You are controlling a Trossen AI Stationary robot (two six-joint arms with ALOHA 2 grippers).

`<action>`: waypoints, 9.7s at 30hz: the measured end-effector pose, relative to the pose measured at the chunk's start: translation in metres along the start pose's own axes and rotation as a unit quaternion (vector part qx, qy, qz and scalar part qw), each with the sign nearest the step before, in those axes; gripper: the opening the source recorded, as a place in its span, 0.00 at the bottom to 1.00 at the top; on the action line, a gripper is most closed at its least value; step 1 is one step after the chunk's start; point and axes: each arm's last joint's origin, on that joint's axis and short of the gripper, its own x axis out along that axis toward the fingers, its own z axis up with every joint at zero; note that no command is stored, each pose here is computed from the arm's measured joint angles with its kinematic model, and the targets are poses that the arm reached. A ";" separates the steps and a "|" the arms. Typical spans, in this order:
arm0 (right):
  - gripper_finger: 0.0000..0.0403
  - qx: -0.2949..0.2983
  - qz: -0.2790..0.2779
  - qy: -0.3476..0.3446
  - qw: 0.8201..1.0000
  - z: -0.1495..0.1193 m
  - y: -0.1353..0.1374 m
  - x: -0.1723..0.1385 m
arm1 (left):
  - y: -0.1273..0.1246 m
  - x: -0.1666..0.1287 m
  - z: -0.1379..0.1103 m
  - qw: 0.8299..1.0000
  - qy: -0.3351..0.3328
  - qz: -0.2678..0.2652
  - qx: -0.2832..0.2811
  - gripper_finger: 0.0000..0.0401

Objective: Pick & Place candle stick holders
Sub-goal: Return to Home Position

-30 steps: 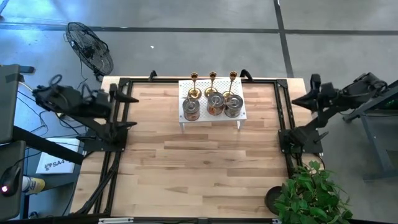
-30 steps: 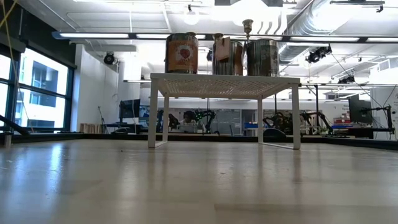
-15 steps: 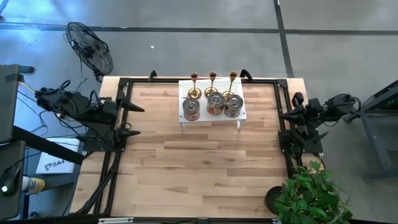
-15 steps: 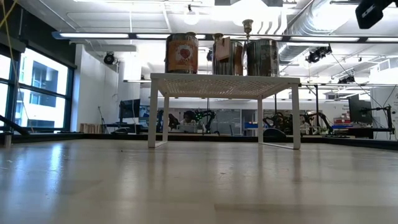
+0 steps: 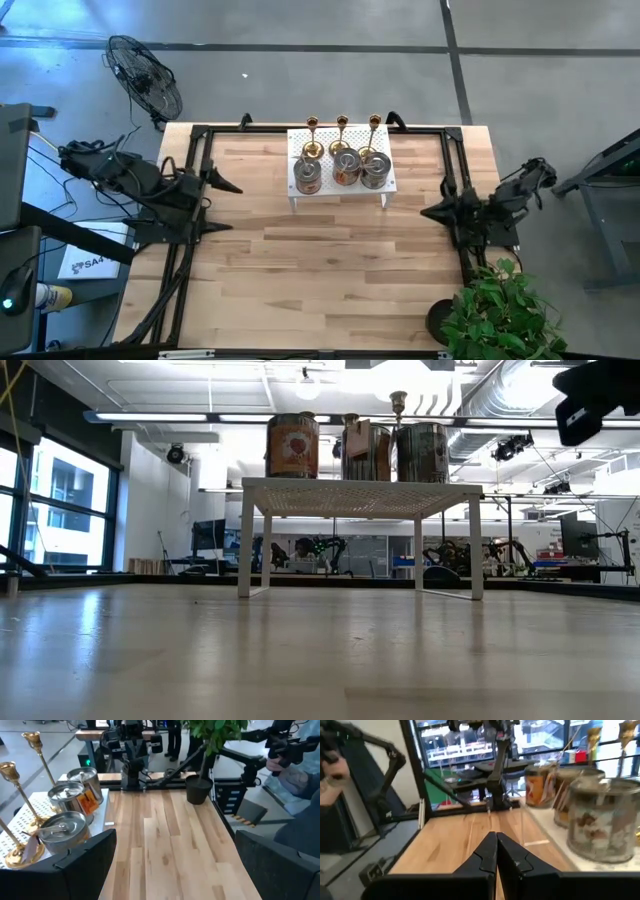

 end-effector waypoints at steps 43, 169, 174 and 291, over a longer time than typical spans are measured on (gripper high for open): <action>0.00 -0.089 -0.033 -0.024 0.995 -0.058 -0.020 0.030 | 0.002 -0.003 -0.002 1.000 0.008 0.009 -0.009 1.00; 0.01 -0.102 -0.117 -0.038 0.987 -0.056 -0.024 0.030 | 0.023 0.043 -0.228 0.987 -0.158 0.016 0.010 0.00; 0.02 -0.102 -0.117 -0.038 0.987 -0.056 -0.024 0.030 | 0.024 0.041 -0.224 0.983 -0.176 0.039 0.021 0.00; 0.02 -0.102 -0.117 -0.037 0.987 -0.056 -0.024 0.030 | 0.055 0.045 -0.226 0.969 -0.163 0.186 -0.012 0.00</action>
